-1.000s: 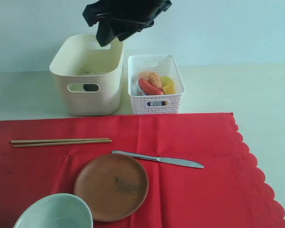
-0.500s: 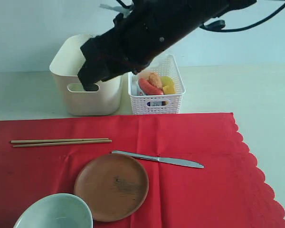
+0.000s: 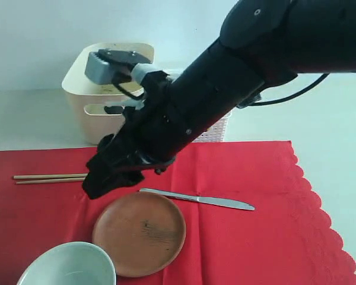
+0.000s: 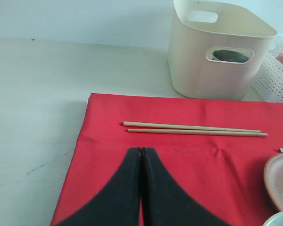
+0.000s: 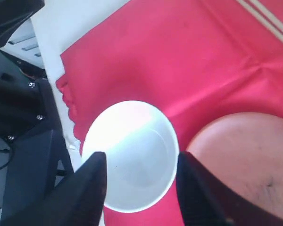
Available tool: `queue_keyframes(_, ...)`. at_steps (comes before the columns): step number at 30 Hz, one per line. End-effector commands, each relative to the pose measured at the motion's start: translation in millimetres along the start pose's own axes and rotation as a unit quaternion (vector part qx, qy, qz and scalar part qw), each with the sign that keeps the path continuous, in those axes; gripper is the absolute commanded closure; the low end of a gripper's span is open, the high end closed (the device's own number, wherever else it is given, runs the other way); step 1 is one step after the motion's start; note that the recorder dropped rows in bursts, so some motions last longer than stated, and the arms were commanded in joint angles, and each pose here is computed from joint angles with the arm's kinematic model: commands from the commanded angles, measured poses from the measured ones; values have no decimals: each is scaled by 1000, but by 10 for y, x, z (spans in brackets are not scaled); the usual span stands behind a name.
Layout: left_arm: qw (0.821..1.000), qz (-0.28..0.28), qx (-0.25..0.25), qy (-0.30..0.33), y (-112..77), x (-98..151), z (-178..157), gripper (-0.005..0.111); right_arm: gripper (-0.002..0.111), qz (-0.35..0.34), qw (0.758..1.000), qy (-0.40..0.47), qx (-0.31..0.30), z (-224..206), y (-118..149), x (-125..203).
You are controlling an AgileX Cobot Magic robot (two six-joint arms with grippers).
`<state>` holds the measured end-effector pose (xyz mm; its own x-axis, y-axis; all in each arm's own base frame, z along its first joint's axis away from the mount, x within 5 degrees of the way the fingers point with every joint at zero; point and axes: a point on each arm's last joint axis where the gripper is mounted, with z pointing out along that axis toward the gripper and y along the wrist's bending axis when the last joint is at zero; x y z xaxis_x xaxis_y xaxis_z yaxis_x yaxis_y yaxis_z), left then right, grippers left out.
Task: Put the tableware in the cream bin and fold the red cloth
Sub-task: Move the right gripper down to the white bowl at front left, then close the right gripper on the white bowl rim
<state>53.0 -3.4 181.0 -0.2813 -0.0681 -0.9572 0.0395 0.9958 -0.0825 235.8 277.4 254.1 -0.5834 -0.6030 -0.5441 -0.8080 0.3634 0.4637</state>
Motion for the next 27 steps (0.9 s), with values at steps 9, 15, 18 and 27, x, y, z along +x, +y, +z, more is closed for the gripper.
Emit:
queue_keyframes(9, 1000, -4, 5, -5, -7, 0, 1, 107, 62, -46, 998, 44, 26, 531, 16, 124)
queue_keyframes(15, 1000, -4, 5, -5, -7, 0, 1, 107, 62, -78, 990, 71, 95, 771, 50, 199)
queue_keyframes(18, 1000, -4, 5, -5, -7, 0, 1, 107, 62, -93, 986, 82, 115, 852, 99, 226)
queue_keyframes(27, 1000, -4, 5, -5, -7, 0, 1, 107, 62, -83, 979, 100, 154, 1007, 53, 220)
